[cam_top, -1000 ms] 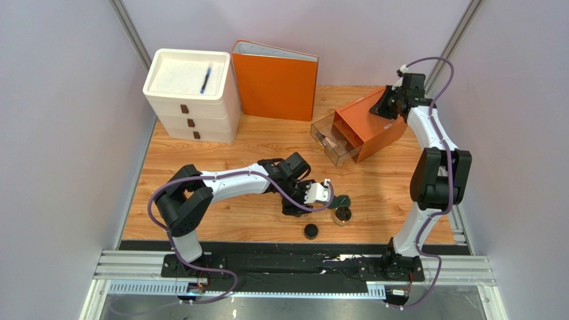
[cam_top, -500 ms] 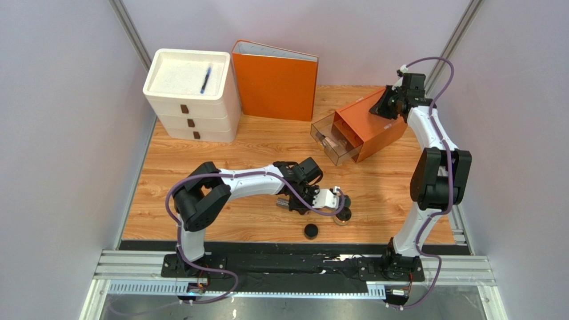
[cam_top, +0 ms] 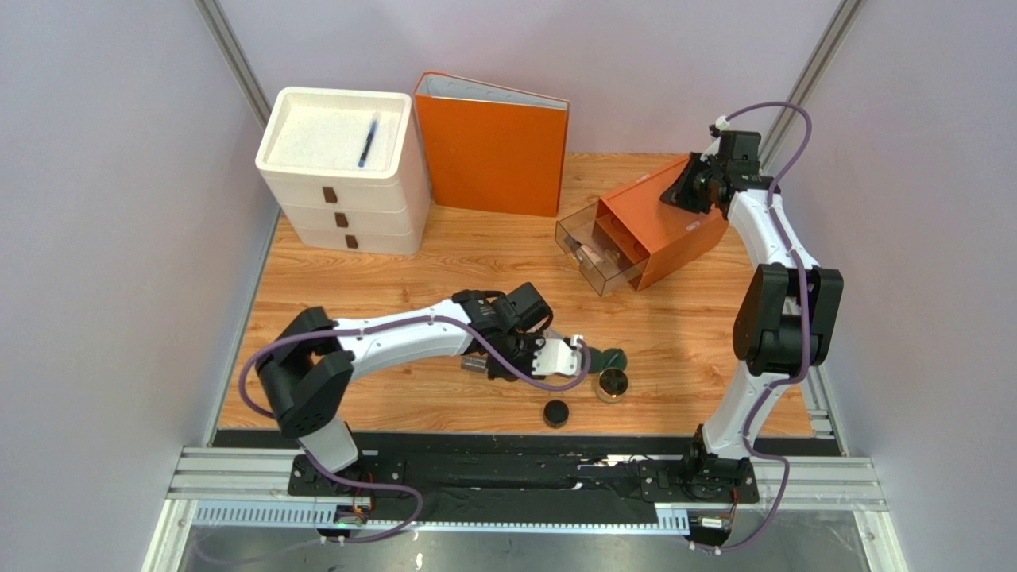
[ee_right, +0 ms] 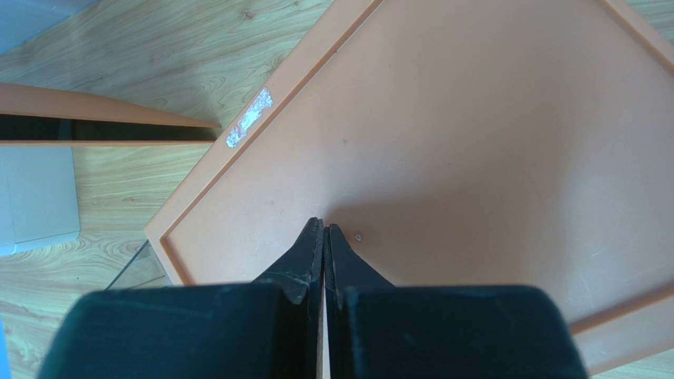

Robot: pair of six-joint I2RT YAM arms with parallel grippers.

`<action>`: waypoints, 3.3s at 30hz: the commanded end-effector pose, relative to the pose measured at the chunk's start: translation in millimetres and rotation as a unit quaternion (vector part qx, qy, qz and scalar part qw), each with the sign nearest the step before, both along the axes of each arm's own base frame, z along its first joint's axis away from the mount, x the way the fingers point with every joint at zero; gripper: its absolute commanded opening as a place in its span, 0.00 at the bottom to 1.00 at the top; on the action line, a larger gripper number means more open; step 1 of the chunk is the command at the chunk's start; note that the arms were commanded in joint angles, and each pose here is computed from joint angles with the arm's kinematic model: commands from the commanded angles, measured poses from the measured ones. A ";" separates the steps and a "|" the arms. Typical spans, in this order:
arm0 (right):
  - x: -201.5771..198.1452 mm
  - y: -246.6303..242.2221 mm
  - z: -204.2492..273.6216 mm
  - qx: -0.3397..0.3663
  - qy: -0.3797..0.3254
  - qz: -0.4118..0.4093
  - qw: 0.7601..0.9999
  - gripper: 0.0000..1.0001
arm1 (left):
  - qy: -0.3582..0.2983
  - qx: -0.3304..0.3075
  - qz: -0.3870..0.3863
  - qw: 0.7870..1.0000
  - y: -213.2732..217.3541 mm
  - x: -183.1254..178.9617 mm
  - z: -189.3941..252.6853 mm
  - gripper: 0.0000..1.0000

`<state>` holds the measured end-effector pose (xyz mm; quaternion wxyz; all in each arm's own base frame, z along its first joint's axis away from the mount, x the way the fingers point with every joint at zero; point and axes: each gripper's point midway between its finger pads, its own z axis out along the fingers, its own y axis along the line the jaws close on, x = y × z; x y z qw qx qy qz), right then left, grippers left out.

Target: Organize the makeup

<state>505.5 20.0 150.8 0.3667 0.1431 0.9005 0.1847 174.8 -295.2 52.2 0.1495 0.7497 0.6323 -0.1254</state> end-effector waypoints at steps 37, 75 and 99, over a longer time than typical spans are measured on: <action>-97.1 7.2 -125.9 -0.008 0.259 0.013 0.966 0.00 | 0.226 -0.575 0.504 0.603 -189.2 279.0 235.8 0.00; -97.5 6.0 -128.3 -0.001 0.264 0.011 0.965 0.00 | -0.032 -0.249 0.084 0.964 -58.8 83.3 116.8 0.68; -99.6 5.8 -126.6 0.000 0.261 0.008 0.965 0.00 | -0.024 -0.084 -0.052 0.995 -98.1 54.8 -13.5 0.59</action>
